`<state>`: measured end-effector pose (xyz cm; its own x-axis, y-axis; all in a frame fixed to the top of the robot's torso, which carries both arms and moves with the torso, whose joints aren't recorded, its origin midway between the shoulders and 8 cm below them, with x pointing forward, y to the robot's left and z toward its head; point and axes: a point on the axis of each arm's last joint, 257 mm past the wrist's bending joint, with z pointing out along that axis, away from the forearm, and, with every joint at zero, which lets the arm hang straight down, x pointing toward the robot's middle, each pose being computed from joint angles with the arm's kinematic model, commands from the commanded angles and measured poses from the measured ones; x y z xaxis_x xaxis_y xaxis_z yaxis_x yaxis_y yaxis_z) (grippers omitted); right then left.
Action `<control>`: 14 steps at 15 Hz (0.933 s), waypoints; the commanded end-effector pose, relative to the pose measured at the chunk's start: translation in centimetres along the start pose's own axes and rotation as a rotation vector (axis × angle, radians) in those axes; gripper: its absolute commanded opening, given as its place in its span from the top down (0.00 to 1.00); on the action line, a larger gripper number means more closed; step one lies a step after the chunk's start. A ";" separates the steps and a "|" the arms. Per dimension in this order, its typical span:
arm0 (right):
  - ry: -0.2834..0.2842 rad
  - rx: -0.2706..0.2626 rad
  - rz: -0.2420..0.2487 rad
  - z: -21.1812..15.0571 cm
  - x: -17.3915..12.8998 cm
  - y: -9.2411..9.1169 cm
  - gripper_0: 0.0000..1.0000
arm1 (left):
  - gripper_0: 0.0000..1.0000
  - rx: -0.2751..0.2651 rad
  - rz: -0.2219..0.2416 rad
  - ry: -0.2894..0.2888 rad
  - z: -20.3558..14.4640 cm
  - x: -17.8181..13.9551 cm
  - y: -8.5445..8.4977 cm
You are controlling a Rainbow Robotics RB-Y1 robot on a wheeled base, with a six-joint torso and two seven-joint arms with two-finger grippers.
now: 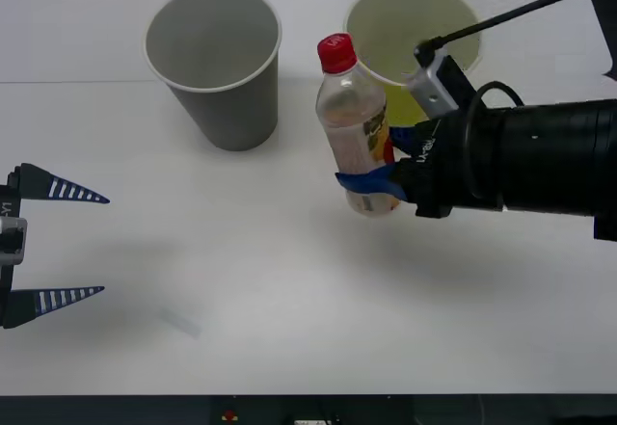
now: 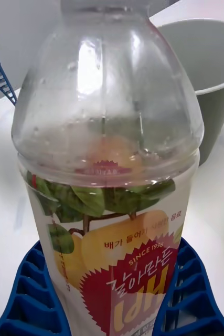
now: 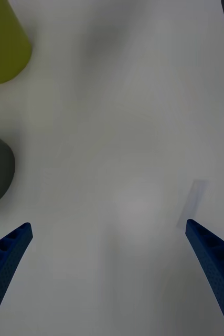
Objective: Put the can into the green bin and the plastic bottle into the gray bin
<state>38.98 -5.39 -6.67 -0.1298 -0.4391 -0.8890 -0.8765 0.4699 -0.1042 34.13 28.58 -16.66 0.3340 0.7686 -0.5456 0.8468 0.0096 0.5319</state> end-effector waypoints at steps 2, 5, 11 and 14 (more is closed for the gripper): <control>0.045 -0.003 -0.041 -0.1 -2.5 -1.2 1.00 | 0.00 0.000 0.000 0.000 0.0 0.0 0.0; 0.076 -0.009 -0.090 1.2 -5.0 -2.8 1.00 | 0.00 0.000 0.000 0.000 0.0 0.0 0.0; 0.107 -0.013 -0.084 4.9 -11.3 -6.4 1.00 | 0.00 0.000 0.000 0.000 0.0 0.0 0.0; 0.117 -0.004 -0.064 6.8 -14.2 -7.9 1.00 | 0.00 0.000 0.000 0.000 0.0 0.0 0.0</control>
<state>50.32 1.82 3.32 -0.1234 -0.5541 -0.8232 -0.8875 0.4328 -0.1583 34.13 28.58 -16.66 0.3340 0.7686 -0.5456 0.8468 0.0096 0.5319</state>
